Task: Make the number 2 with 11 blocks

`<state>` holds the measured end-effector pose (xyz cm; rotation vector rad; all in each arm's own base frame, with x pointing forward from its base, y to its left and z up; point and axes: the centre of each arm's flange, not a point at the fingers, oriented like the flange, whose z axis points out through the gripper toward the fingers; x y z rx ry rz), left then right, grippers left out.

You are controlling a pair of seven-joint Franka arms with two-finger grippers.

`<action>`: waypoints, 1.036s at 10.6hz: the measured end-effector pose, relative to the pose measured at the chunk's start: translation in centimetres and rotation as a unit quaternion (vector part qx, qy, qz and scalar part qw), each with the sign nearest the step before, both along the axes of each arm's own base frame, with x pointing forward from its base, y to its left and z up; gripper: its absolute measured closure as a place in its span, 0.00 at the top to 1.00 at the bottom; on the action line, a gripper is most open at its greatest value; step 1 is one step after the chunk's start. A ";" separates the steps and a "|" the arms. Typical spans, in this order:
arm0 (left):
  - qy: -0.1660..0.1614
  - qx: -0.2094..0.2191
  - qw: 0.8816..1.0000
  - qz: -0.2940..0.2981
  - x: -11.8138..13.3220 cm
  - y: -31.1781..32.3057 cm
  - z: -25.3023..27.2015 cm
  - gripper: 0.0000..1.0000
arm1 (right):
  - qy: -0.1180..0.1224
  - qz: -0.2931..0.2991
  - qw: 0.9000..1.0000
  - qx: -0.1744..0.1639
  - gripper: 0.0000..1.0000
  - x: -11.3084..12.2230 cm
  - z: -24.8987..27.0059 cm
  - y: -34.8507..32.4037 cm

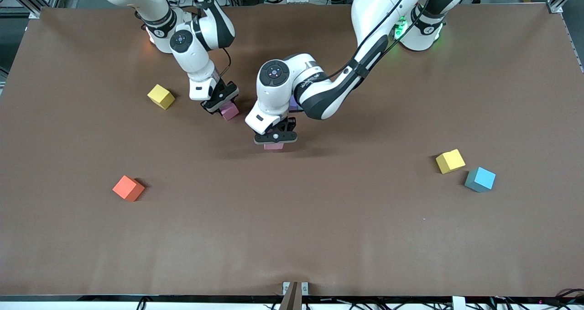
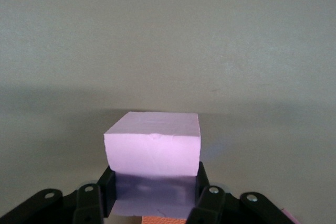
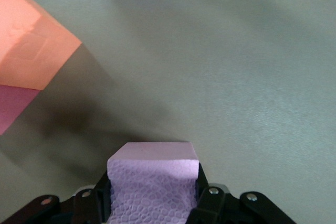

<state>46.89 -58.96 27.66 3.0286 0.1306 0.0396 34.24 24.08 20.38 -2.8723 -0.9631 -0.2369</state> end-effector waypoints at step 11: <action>-0.003 0.026 0.999 -0.018 -2.2 -1.5 -4.2 0.59 | 0.040 -0.157 0.984 0.077 0.56 17.9 7.8 -10.6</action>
